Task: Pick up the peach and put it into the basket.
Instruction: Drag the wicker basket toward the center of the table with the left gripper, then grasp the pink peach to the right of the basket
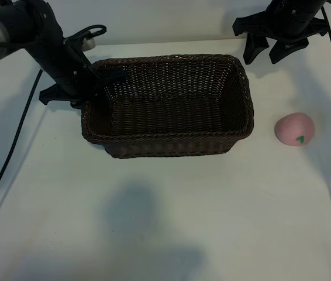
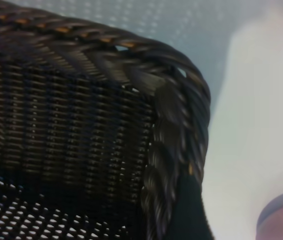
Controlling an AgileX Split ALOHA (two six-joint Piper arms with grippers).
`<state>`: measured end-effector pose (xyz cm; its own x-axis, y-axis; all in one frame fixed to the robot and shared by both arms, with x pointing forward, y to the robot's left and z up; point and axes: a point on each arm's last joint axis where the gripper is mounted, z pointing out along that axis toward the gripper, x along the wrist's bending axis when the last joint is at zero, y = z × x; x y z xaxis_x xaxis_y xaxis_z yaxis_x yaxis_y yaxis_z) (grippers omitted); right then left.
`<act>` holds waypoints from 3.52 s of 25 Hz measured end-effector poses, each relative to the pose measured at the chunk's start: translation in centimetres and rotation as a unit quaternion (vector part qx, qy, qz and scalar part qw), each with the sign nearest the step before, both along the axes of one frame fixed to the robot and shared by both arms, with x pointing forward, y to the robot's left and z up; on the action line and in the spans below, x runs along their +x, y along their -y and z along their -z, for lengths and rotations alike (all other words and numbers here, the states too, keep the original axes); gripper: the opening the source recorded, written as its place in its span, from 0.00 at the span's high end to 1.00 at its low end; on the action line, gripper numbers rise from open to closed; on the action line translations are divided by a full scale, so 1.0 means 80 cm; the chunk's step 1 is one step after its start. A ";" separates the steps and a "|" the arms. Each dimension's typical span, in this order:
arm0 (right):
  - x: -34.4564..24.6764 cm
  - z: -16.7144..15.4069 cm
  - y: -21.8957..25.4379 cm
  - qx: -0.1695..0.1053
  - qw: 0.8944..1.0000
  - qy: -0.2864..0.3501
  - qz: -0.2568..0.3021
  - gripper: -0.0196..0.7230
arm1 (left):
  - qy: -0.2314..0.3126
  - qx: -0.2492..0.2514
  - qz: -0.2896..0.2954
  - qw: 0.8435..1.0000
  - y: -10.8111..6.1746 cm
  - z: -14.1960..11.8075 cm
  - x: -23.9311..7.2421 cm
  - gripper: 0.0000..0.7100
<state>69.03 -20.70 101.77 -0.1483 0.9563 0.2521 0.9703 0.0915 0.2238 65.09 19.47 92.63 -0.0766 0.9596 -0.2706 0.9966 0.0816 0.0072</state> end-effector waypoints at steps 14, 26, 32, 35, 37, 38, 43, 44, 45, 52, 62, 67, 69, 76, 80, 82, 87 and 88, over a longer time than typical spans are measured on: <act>0.000 0.000 0.000 0.000 1.000 0.000 0.000 0.27 | -0.007 0.004 0.005 1.000 -0.001 -0.013 -0.006 0.09; 0.000 0.000 0.000 0.000 1.000 0.000 0.000 0.27 | 0.068 0.018 0.025 0.997 -0.010 -0.119 -0.003 0.09; 0.000 0.000 0.000 0.000 1.000 0.000 0.000 0.27 | 0.097 0.014 0.029 0.995 -0.008 -0.154 0.004 0.11; 0.000 0.000 0.000 0.000 1.000 0.000 0.000 0.27 | 0.095 0.014 0.030 0.995 -0.008 -0.154 0.003 0.12; 0.000 0.000 0.000 0.000 1.000 0.000 0.000 0.27 | 0.096 0.015 0.033 0.995 -0.008 -0.154 0.003 0.13; 0.000 0.000 0.000 0.000 1.000 0.000 0.000 0.27 | 0.096 0.015 0.034 0.995 -0.008 -0.154 0.003 0.13; 0.000 0.000 0.000 0.002 1.000 -0.002 0.008 0.27 | 0.095 0.008 0.037 0.995 -0.007 -0.154 0.003 0.16; 0.000 0.000 0.000 0.002 1.000 -0.003 0.009 0.27 | 0.096 0.006 0.037 0.995 -0.006 -0.154 0.003 0.17; 0.000 0.000 0.000 0.002 1.000 -0.003 0.010 0.27 | 0.097 0.005 0.037 0.995 -0.006 -0.154 0.003 0.17; 0.000 0.000 0.000 0.002 1.000 -0.003 0.011 0.27 | 0.097 0.005 0.037 0.995 -0.006 -0.154 0.003 0.19; -0.001 0.013 0.020 -0.072 0.996 -0.013 0.050 0.27 | 0.097 0.005 0.037 0.995 -0.006 -0.155 0.003 0.19; -0.010 0.036 0.024 -0.087 0.994 -0.046 0.050 0.27 | 0.097 0.005 0.037 0.995 -0.006 -0.155 0.003 0.19; -0.013 0.043 0.026 -0.096 0.993 -0.055 0.048 0.27 | 0.097 0.005 0.037 0.995 -0.006 -0.155 0.003 0.19; -0.017 0.044 0.037 -0.127 0.989 -0.055 0.053 0.27 | 0.098 0.006 0.037 0.995 -0.006 -0.155 0.003 0.19; -0.027 0.040 0.050 -0.134 0.987 -0.060 0.060 0.27 | 0.098 0.006 0.037 0.994 -0.006 -0.155 0.004 0.19; -0.031 0.034 0.054 -0.135 0.987 -0.058 0.063 0.27 | 0.098 0.006 0.037 0.994 -0.007 -0.155 0.004 0.19; -0.050 0.024 0.059 -0.136 0.987 -0.062 0.064 0.27 | 0.098 0.006 0.037 0.994 -0.007 -0.155 0.004 0.19; -0.054 0.022 0.059 -0.136 0.987 -0.064 0.064 0.27 | 0.098 0.006 0.037 0.994 -0.007 -0.155 0.004 0.19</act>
<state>64.68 -25.45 99.98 -0.0059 0.9999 -0.0081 0.9965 0.0066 0.0834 65.38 19.99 104.99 0.0477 0.9638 -0.2622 0.9793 0.0067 0.2025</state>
